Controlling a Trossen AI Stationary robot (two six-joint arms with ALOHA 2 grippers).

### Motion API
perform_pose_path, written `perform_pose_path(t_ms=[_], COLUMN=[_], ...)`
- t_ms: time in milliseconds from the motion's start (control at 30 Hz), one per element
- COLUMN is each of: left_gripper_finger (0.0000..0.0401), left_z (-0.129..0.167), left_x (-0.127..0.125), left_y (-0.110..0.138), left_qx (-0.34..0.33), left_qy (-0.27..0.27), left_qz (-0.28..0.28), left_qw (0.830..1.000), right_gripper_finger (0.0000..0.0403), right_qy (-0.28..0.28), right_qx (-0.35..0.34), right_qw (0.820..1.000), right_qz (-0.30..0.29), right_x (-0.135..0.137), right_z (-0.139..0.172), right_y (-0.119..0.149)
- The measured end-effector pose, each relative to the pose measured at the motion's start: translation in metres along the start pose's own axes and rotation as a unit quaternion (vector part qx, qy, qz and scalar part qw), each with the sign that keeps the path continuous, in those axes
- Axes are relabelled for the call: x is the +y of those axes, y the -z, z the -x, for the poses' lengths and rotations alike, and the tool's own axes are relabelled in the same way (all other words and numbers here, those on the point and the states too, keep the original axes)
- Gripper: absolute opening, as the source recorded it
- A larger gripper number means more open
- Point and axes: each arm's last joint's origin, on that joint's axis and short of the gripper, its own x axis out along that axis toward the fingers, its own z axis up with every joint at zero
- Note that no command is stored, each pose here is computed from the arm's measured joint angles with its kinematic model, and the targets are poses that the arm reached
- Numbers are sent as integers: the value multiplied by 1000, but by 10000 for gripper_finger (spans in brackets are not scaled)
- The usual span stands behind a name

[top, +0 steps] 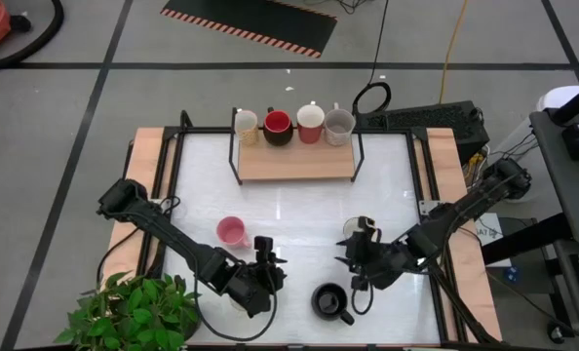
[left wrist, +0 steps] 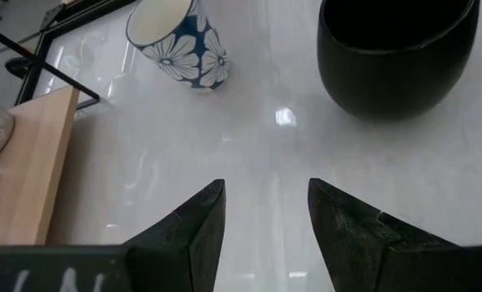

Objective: Place coffee mugs
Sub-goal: Put the blue mug on the shelf

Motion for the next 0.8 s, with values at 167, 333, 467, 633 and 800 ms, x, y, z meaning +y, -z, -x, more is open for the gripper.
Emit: perform_pose_path(t_ms=[167, 333, 467, 633, 800], left_gripper_finger=[182, 182, 182, 182, 182], left_z=[-3, -7, -11, -18, -20], left_x=[3, 10, 17, 28, 33], left_y=[-3, -5, -5, -7, -8], left_qx=[-10, -9, -6, -4, -3], left_qy=[-2, -9, -16, -28, -32], left_qz=[13, 21, 26, 38, 29], left_qw=[1000, 1000, 1000, 999, 999], right_gripper_finger=[157, 164, 177, 182, 182], right_qy=[35, 37, 36, 44, 28], right_qx=[62, 113, 156, 214, 243], right_qw=[997, 992, 986, 975, 968], right_qz=[29, 48, 53, 43, 50], right_x=[-5, -11, -14, -19, -15], right_z=[0, 0, 2, 6, 14], right_y=[11, 18, 24, 33, 34])
